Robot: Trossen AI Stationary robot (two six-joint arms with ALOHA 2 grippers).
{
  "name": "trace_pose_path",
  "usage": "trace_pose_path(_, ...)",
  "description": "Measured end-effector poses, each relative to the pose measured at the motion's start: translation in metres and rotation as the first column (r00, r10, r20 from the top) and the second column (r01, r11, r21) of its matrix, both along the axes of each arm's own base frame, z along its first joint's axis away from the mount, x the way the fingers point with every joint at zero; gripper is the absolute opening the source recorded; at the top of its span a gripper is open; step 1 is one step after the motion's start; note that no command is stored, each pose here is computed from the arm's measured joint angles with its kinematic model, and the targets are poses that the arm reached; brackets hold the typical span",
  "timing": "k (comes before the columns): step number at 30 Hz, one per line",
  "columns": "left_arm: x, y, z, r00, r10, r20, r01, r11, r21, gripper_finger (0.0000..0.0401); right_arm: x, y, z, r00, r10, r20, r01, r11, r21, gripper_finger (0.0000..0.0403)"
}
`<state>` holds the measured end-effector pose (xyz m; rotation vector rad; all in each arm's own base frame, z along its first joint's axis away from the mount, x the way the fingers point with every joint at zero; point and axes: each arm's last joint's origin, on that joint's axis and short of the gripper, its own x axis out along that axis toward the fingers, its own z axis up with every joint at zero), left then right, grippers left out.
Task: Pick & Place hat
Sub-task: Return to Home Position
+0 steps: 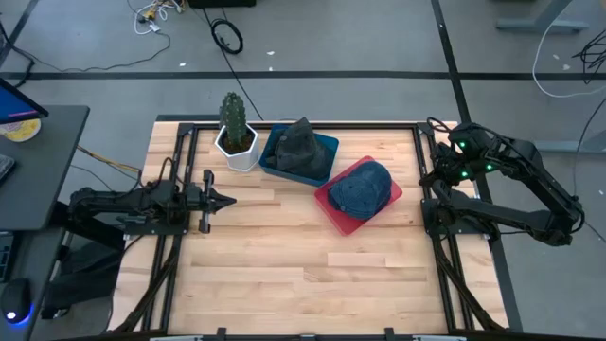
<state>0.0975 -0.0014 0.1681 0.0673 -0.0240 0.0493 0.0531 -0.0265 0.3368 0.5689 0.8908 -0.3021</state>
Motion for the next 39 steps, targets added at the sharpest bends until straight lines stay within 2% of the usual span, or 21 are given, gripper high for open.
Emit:
trace_pose_path(10,0.0,0.0,0.001,1.0,0.002,0.015,-0.002,1.0,0.001,0.0003,-0.003,0.002,0.0,1.0,0.012,0.001,-0.012,1.0,-0.01,0.0027)
trace_pose_path(15,0.0,0.0,0.003,0.999,0.004,0.038,-0.004,1.0,-0.001,0.0003,-0.014,0.01,0.003,0.996,0.058,0.062,-0.052,0.994,-0.095,0.0015)
trace_pose_path(21,0.0,0.0,0.004,0.999,0.003,0.044,-0.003,1.0,-0.001,0.0003,-0.029,0.021,0.014,0.962,0.09,0.258,-0.022,0.966,-0.257,0.0006)
trace_pose_path(26,0.0,0.0,0.004,0.999,0.003,0.048,-0.003,1.0,-0.002,0.0003,-0.034,0.028,0.014,0.871,0.161,0.464,0.012,0.937,-0.348,0.0002)
trace_pose_path(32,0.0,0.0,0.005,0.999,0.003,0.05,-0.003,1.0,-0.001,0.0003,-0.018,0.02,-0.011,0.733,0.231,0.639,-0.021,0.948,-0.318,0.0002)
trace_pose_path(37,0.0,0.0,0.005,0.999,0.003,0.05,-0.002,1.0,-0.001,0.0003,-0.002,0.009,-0.03,0.607,0.26,0.751,0.016,0.941,-0.339,0.0001)
trace_pose_path(39,0.0,0.0,0.005,0.999,0.003,0.05,-0.003,1.0,-0.001,0.0003,0.003,0.007,-0.042,0.57,0.269,0.776,-0.007,0.946,-0.323,0.0001)
